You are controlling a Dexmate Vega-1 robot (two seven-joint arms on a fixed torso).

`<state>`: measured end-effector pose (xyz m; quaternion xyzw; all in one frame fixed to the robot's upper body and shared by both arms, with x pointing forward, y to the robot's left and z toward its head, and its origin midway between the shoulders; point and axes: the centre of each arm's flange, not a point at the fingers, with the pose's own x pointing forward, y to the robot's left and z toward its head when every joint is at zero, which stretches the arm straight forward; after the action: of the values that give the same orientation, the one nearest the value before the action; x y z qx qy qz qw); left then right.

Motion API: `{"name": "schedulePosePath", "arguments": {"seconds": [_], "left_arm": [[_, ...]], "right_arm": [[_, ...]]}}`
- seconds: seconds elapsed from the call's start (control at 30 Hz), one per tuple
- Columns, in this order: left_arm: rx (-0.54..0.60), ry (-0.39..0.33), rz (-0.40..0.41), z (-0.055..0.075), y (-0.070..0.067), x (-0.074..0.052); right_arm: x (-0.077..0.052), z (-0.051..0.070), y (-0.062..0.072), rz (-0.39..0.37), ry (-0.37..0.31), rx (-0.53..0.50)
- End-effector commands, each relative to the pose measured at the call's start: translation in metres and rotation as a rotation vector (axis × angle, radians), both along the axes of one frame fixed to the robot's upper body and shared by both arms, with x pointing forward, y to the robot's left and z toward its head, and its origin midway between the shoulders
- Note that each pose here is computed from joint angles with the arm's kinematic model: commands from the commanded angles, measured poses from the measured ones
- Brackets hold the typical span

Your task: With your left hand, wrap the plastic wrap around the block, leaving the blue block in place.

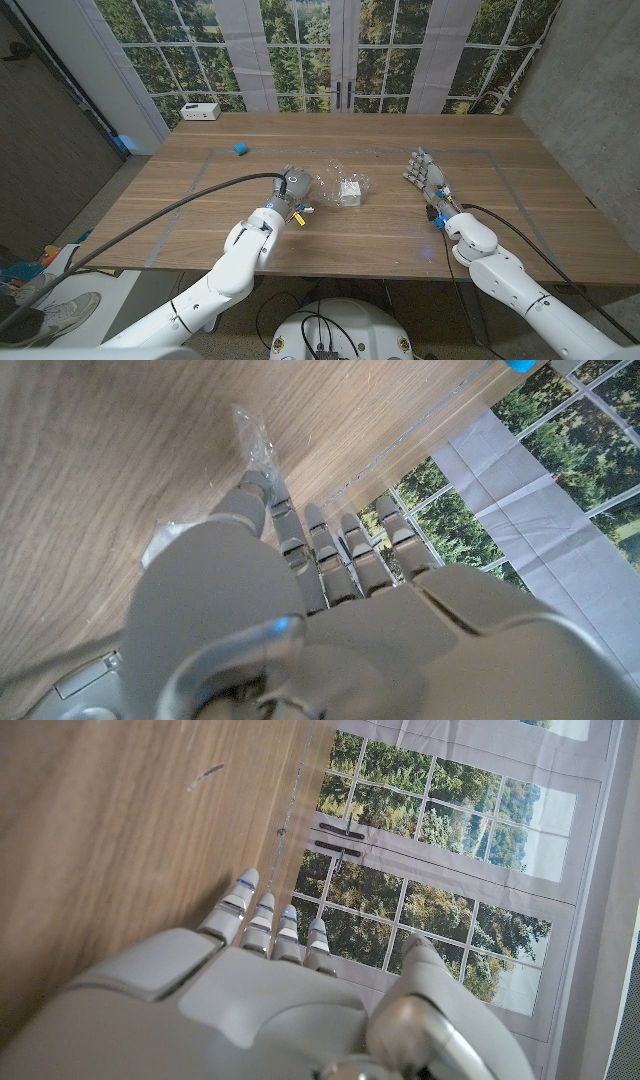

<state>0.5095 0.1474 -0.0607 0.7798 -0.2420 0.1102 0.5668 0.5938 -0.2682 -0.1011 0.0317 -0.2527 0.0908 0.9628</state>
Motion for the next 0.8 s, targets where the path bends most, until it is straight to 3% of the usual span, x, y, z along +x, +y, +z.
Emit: {"name": "schedulePosePath", "arguments": {"seconds": [0.03,0.23,0.53,0.6,0.73,0.8], "left_arm": [[-0.042,-0.271,-0.163,0.000,-0.007,-0.014],[-0.117,-0.303,-0.197,0.005,-0.006,-0.015],[-0.087,-0.349,-0.218,0.010,-0.014,-0.015],[-0.110,-0.375,-0.259,0.010,-0.013,-0.015],[-0.096,-0.358,-0.240,0.014,-0.018,-0.012],[-0.039,-0.317,-0.220,0.016,-0.023,-0.009]], "right_arm": [[-0.004,-0.001,-0.001,-0.005,-0.002,0.006],[-0.005,-0.004,-0.003,-0.009,0.008,0.010],[-0.004,-0.003,-0.003,-0.005,0.007,0.011],[-0.004,-0.003,-0.003,-0.005,0.006,0.012],[-0.002,-0.003,-0.003,-0.002,0.011,0.010],[-0.001,-0.002,-0.003,-0.004,0.008,0.012]]}}
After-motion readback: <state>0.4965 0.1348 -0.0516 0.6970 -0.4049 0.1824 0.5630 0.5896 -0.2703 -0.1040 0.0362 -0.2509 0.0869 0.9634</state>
